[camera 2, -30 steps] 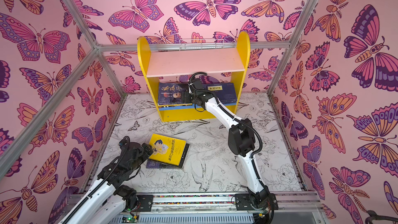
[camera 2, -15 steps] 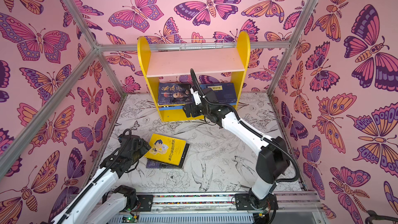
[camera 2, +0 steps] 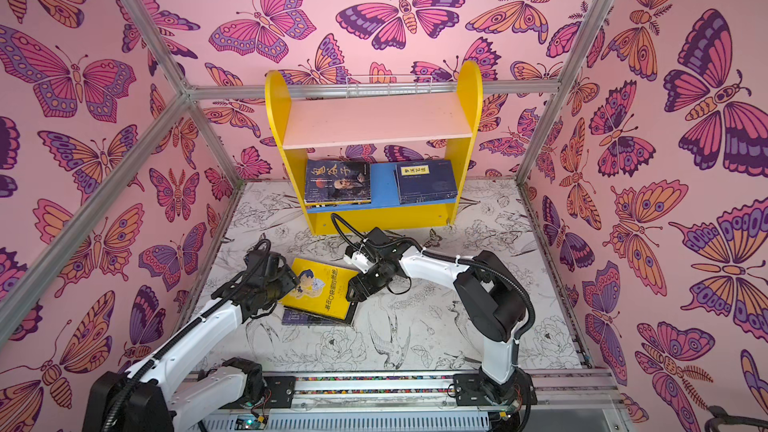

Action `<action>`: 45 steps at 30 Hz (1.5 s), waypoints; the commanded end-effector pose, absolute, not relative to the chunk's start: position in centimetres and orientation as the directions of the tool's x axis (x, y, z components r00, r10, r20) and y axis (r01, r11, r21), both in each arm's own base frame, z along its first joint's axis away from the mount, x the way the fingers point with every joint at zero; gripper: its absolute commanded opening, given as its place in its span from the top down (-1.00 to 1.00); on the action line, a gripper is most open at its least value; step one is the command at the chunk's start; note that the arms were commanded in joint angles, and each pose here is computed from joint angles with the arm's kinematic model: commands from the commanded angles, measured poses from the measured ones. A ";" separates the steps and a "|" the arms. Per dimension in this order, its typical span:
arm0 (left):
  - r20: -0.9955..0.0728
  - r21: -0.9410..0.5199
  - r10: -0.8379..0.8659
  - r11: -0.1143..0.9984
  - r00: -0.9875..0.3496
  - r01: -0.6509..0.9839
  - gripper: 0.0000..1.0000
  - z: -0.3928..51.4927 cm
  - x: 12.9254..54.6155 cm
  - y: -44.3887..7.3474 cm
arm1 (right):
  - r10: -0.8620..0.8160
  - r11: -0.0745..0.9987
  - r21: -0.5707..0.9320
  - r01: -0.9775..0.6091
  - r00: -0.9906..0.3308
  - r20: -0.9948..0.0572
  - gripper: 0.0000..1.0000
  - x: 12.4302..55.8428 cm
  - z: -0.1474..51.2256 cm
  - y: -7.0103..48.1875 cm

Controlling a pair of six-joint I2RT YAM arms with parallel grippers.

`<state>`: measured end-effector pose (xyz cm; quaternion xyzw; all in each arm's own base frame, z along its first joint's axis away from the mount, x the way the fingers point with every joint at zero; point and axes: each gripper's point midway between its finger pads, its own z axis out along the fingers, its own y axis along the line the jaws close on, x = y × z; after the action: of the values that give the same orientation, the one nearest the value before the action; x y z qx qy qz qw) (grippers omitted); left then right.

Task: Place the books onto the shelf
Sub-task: 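Lift the yellow boy-cover book edge with the left gripper while the right gripper grasps it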

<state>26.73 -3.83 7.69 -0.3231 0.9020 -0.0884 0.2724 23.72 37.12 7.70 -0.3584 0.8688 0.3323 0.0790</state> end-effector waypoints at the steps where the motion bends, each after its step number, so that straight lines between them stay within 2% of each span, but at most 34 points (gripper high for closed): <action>1: -0.407 -0.345 -0.643 0.766 -0.649 -0.542 -0.55 6.8 26.7 -4.1 | -0.623 0.471 0.537 -0.699 -0.695 -0.358 -0.47 23.1 8.1 37.4; 7: -0.344 -0.360 -0.616 0.784 -0.709 -0.506 -0.46 5.2 25.5 -5.8 | -0.624 0.491 0.525 -0.695 -0.701 -0.344 -0.48 23.3 7.2 36.8; 16: -0.268 -0.452 -0.508 0.817 -0.818 -0.360 -0.38 5.1 23.2 -9.7 | -0.566 0.558 0.561 -0.611 -0.775 -0.282 -0.48 24.8 5.8 34.9; 26: -0.260 -0.461 -0.372 0.859 -0.891 -0.224 -0.31 5.1 23.6 -12.6 | -0.454 0.674 0.563 -0.478 -0.869 -0.195 -0.47 27.5 3.9 30.2; 29: -0.239 -0.443 -0.338 0.872 -0.910 -0.208 -0.30 4.6 23.8 -13.4 | -0.443 0.662 0.614 -0.429 -0.885 -0.142 -0.27 26.8 3.5 29.0; 34: -0.180 -0.414 -0.295 0.888 -0.938 -0.199 -0.30 3.1 24.2 -14.3 | -0.472 0.571 0.735 -0.364 -0.879 -0.068 -0.10 24.1 3.3 29.4; 37: -0.164 -0.406 -0.271 0.895 -0.948 -0.185 -0.29 2.7 24.3 -14.9 | -0.459 0.505 0.809 -0.303 -0.887 -0.046 0.11 23.5 3.4 30.5; 38: -0.165 -0.406 -0.265 0.896 -0.950 -0.180 -0.29 2.8 24.5 -15.1 | -0.465 0.471 0.831 -0.296 -0.884 -0.051 0.22 23.3 3.7 30.9; 41: -0.160 -0.402 -0.255 0.899 -0.954 -0.173 -0.28 2.6 24.4 -15.2 | -0.456 0.457 0.836 -0.304 -0.887 -0.073 0.39 23.8 4.3 31.2; 45: -0.166 -0.399 -0.260 0.900 -0.951 -0.176 -0.26 2.8 24.4 -15.1 | -0.404 0.424 0.833 -0.356 -0.898 -0.177 0.47 25.7 7.1 32.0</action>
<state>27.28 -14.76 5.40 -0.1246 0.9560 -0.2030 0.1712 24.75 29.68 3.95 -0.1871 0.8740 0.4419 -0.0767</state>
